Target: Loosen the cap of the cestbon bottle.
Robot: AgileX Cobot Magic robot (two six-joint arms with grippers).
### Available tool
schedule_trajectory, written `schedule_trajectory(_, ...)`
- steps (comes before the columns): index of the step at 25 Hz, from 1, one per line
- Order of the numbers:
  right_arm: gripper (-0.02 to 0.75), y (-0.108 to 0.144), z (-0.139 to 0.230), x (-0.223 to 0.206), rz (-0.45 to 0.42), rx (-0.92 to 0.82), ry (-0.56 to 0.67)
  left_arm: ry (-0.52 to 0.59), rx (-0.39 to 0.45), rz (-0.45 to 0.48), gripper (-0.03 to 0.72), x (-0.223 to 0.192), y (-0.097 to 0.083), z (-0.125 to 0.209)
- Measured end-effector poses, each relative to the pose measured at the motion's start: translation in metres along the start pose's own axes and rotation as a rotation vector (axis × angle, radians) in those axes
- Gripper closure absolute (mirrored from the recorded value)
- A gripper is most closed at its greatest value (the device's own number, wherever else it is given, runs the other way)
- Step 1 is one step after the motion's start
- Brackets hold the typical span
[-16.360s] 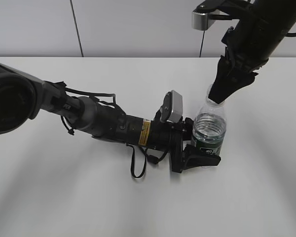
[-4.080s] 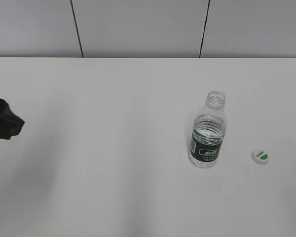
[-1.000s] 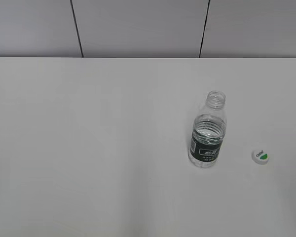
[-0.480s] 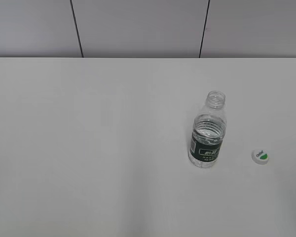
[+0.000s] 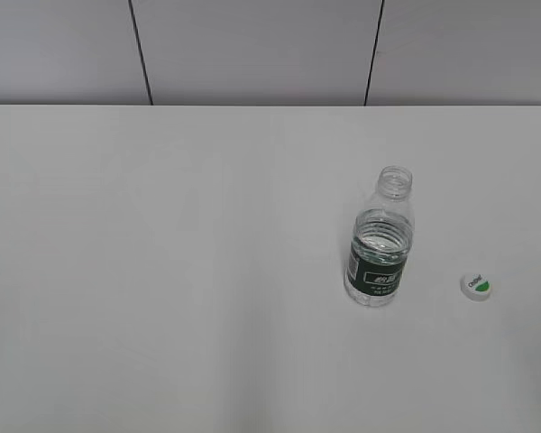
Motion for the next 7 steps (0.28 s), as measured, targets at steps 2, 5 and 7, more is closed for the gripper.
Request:
schedule_trajectory(2,0.214,0.0000,0.0000,0.0000,0.000,0.000,0.000,0.000,0.000,0.000,0.414,0.0000,0.0000,0.0000)
schedule_trajectory(5,0.214,0.0000,0.0000,0.0000,0.000,0.000,0.000,0.000,0.000,0.000,0.417,0.0000,0.0000,0.0000)
schedule_trajectory(7,0.214,0.0000,0.0000,0.0000,0.000,0.000,0.000,0.000,0.000,0.000,0.417,0.0000,0.0000,0.0000)
Point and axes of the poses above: a point on each arm's last joint axis where the gripper is mounted, x pointing back along that axis away from the gripper, y along the wrist's bending axis when the last joint is at zero, z = x × y, the point moved 10 cm from there along -x, pointing out along that axis toward the gripper, and after that the axes turned 2 degrees about -x, right-handed, at the moved point
